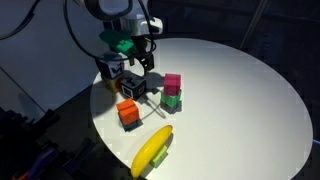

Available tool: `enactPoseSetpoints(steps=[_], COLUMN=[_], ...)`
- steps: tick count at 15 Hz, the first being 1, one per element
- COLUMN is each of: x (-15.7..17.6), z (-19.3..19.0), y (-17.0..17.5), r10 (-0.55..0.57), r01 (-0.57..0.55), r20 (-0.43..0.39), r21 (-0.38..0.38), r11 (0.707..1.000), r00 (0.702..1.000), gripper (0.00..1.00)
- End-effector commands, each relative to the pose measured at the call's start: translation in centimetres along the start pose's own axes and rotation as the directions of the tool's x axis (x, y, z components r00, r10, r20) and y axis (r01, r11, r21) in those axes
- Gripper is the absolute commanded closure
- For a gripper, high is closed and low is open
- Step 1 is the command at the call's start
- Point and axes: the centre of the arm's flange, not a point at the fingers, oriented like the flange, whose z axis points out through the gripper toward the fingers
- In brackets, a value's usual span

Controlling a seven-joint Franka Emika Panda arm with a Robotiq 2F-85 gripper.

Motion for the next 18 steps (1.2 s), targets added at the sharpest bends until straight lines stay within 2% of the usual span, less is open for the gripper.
enactPoseSetpoints(steps=[1, 8, 18], x=[1.4, 2.0, 1.3], z=[0.3, 1.6, 2.7], y=[-1.1, -2.1, -1.2], r10=[0.022, 0.01, 0.0], r01=[-0.022, -0.01, 0.0], r20=[-0.01, -0.002, 0.014], r21=[0.006, -0.006, -0.026], r11=[1.0, 1.0, 1.0], r00=[1.0, 1.0, 1.0], gripper=[0.0, 0.0, 0.0])
